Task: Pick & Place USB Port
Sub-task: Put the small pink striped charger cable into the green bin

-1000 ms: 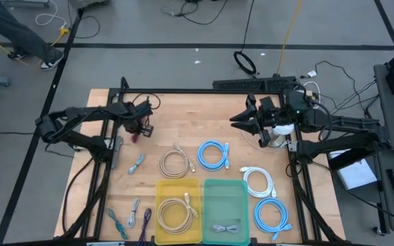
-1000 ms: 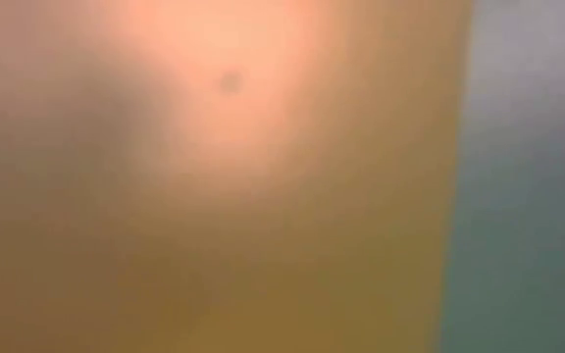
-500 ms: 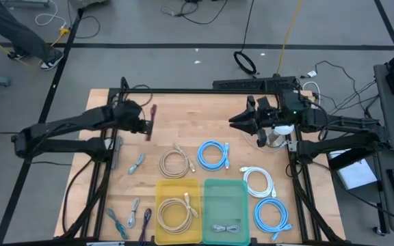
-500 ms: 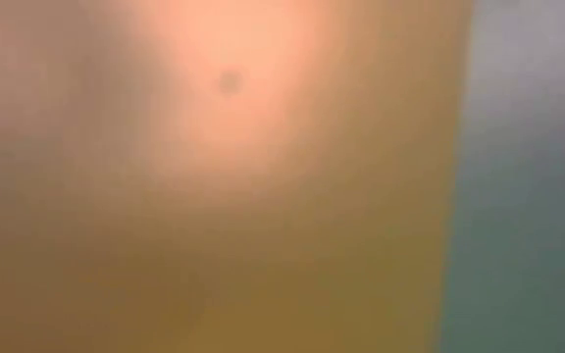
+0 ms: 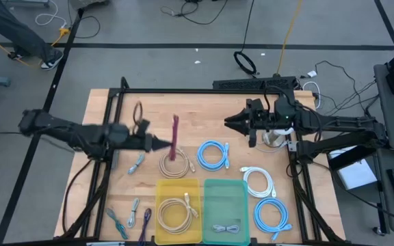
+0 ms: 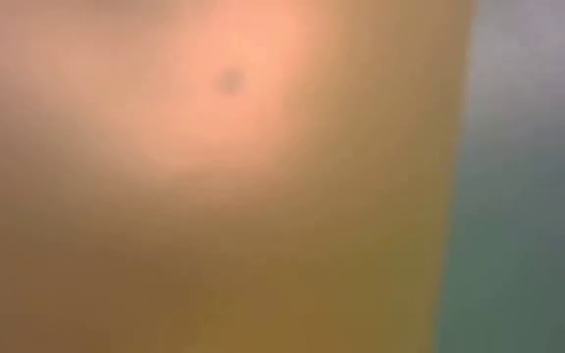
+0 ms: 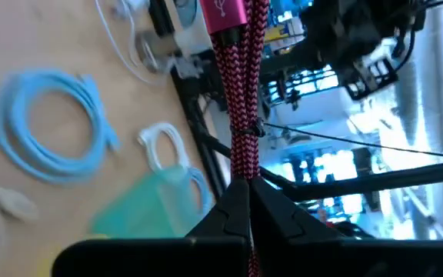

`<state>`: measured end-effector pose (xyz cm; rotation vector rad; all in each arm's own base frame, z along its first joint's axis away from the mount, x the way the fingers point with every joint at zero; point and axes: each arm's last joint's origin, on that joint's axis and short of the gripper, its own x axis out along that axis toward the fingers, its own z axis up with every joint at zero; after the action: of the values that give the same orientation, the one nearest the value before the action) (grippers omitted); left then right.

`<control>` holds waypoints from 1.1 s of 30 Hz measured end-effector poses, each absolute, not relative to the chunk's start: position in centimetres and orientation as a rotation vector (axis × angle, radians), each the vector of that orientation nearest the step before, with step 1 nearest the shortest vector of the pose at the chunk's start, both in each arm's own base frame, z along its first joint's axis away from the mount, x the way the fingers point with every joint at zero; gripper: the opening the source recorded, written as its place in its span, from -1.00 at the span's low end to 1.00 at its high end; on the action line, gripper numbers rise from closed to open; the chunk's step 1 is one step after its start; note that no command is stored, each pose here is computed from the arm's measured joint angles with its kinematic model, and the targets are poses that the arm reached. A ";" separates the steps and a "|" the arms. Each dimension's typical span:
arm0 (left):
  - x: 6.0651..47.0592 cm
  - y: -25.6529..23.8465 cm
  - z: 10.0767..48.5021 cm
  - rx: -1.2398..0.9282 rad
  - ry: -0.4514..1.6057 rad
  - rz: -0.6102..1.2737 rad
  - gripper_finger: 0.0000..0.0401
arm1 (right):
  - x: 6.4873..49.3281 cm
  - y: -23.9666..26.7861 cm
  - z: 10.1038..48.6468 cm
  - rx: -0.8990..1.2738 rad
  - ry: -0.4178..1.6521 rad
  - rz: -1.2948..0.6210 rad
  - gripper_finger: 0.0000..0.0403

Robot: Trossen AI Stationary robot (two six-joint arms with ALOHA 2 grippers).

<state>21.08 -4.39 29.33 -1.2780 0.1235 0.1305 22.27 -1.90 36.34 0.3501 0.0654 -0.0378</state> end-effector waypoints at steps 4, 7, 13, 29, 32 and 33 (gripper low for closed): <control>23.0 -8.9 28.0 -1.329 0.080 0.172 -1.00 | 22.0 -1.6 36.5 0.321 0.053 -0.063 -0.64; 24.8 -12.1 28.0 -1.341 0.066 0.205 -1.00 | 21.9 -1.5 36.6 0.310 0.057 -0.059 -0.64; 30.6 -16.7 29.2 -1.343 0.056 0.215 -1.00 | 21.0 -1.1 37.0 0.305 0.050 -0.040 -0.64; 39.1 -22.1 27.9 -1.424 0.403 0.467 -1.00 | 15.2 0.8 38.4 0.251 0.054 0.068 -0.64; 39.8 -22.8 27.5 -1.461 0.391 0.446 -1.00 | 14.5 0.8 38.5 0.249 0.051 0.069 -0.64; 40.0 -23.0 27.4 -1.478 0.390 0.442 -1.00 | 14.4 0.8 38.5 0.249 0.055 0.069 -0.64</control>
<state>40.03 -22.97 27.36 -1.4785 0.3898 0.4423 14.41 0.79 38.53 0.2485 0.0548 0.0685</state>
